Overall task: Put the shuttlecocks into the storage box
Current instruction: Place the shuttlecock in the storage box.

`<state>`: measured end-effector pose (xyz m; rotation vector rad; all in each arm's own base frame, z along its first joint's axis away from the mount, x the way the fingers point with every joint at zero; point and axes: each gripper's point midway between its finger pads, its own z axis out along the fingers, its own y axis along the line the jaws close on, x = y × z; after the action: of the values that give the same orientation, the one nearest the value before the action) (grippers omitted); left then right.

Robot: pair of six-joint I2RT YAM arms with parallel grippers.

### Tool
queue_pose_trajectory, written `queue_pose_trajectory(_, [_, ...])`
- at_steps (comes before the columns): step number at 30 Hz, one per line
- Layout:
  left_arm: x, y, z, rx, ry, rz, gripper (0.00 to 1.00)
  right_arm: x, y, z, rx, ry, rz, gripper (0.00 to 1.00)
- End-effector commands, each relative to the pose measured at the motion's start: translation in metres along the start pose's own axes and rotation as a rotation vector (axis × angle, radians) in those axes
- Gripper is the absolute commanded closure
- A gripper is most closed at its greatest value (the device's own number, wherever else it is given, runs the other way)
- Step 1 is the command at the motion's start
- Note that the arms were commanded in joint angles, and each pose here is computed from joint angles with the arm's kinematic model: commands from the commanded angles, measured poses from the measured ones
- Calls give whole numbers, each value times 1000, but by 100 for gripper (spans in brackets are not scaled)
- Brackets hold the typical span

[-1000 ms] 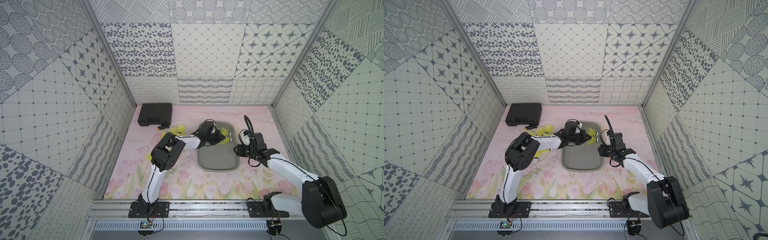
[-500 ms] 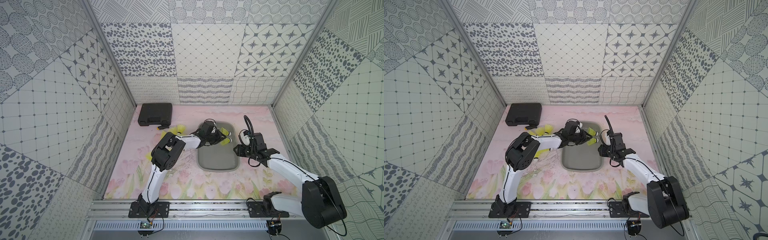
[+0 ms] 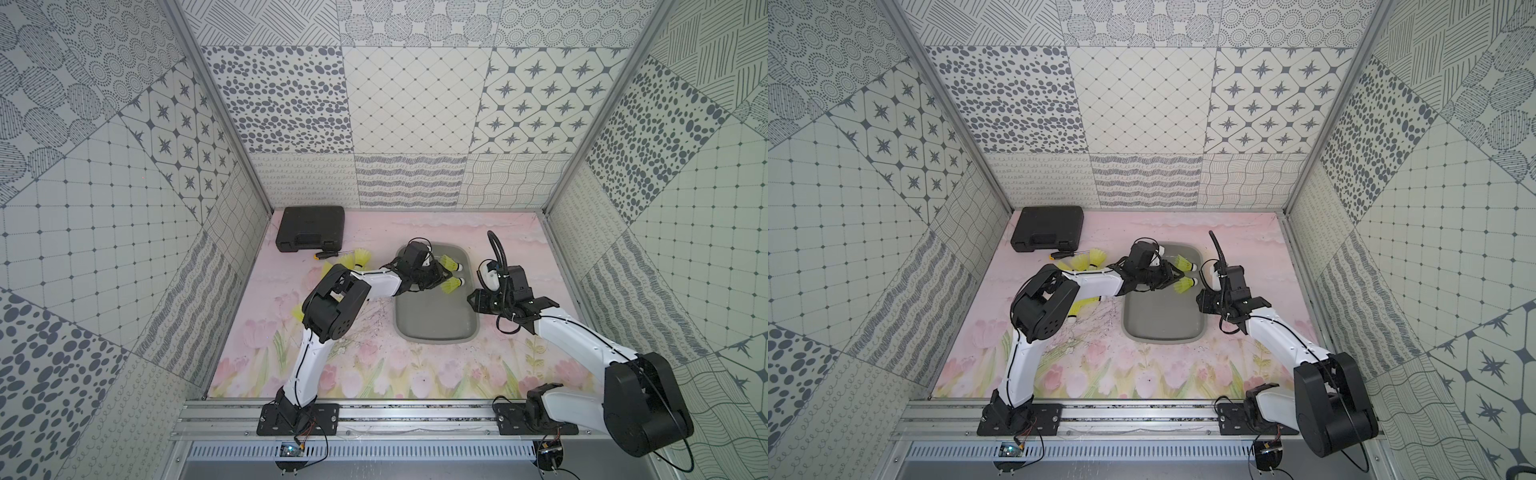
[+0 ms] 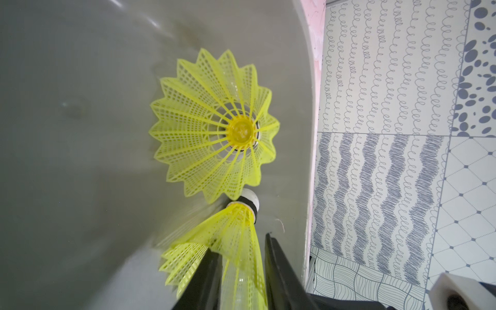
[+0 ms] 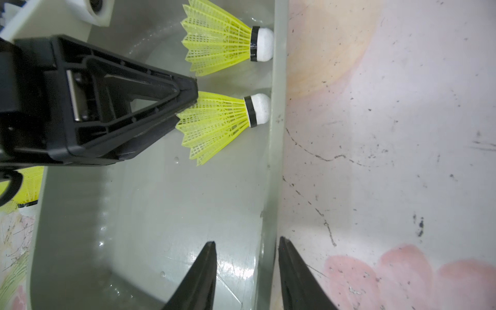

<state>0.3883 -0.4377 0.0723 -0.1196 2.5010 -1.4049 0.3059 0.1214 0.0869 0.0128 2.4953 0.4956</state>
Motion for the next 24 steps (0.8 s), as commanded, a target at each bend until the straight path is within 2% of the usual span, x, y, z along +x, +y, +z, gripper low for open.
queue_pose_trajectory(1, [-4,-12,0,32,9,49,73,-5,0,-3,-1,-31,-3,58])
queue_pose_trajectory(18, [-8,-6,-3,7,-4,38,73,-5,0,-3,3,-28,-2,58])
queue_pose_trajectory(24, [-8,-10,-8,10,-16,45,65,-7,0,-3,3,-33,-2,59])
